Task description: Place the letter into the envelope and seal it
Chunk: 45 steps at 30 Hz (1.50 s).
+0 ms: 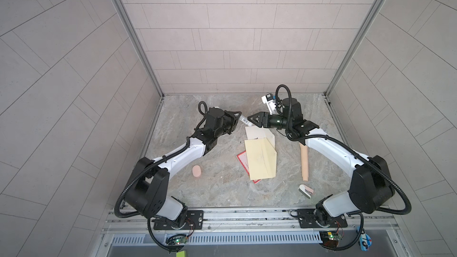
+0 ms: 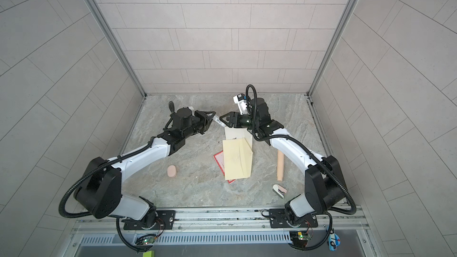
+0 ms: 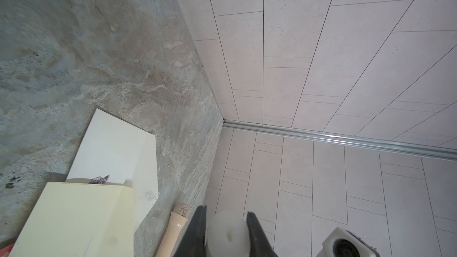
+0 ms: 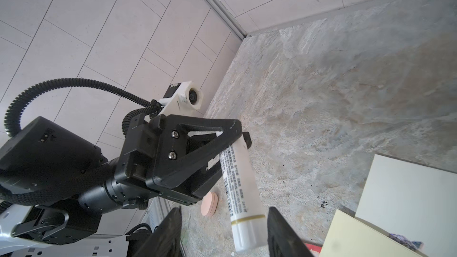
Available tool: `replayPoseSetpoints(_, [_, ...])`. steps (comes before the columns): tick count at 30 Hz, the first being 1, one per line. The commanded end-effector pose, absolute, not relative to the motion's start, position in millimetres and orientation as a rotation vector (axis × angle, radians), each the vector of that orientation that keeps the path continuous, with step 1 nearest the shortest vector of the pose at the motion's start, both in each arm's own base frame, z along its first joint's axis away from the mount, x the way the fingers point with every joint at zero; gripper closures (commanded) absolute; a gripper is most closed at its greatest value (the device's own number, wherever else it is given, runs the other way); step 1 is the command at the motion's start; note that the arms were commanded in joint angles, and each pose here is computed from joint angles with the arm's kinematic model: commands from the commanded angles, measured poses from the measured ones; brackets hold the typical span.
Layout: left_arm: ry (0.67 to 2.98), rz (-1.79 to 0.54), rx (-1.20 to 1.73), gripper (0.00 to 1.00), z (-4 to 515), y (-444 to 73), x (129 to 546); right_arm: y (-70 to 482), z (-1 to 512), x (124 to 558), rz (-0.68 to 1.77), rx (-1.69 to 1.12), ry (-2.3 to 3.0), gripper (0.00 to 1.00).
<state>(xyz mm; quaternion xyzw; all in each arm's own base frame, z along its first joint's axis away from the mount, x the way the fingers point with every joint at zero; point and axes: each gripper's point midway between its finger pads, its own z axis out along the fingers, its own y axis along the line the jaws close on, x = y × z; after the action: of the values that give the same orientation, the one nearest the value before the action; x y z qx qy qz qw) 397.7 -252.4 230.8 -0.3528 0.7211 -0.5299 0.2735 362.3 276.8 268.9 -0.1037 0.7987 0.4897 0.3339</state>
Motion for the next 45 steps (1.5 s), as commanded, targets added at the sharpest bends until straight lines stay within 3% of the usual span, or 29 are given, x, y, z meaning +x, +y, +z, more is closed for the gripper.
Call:
replayPoseSetpoints(1, [1.825,-1.511,-0.981,1.0,255,-249,401,282,268,363,1.283,-0.281,2.075,0.43])
replayPoseSetpoints(11, [1.785,-1.553,-0.989,1.0,263,-248,402,285,262,371,1.295,-0.249,2.079,0.55])
replayPoseSetpoints(17, [1.763,-1.553,-0.99,1.0,267,-245,401,289,259,370,1.314,-0.251,2.084,0.57])
replayPoseSetpoints(26, [1.808,-1.546,-0.959,1.0,260,-249,397,287,265,372,1.294,-0.25,2.067,0.82])
replayPoseSetpoints(28, [1.819,-1.545,-0.932,0.91,263,-251,397,288,267,370,1.296,-0.273,2.07,0.88])
replayPoseSetpoints(31, [1.841,-1.551,-0.89,0.63,265,-255,395,289,270,366,1.297,-0.307,2.074,0.91])
replayPoseSetpoints(34, [1.875,-1.563,-0.846,0.54,265,-262,393,288,269,367,1.285,-0.319,2.088,0.91])
replayPoseSetpoints(40, [1.948,-1.588,-0.767,0.56,264,-275,388,292,274,374,1.289,-0.334,2.083,0.92])
replayPoseSetpoints(45, [1.937,-1.587,-0.759,0.78,266,-274,388,298,273,377,1.311,-0.356,2.092,0.93])
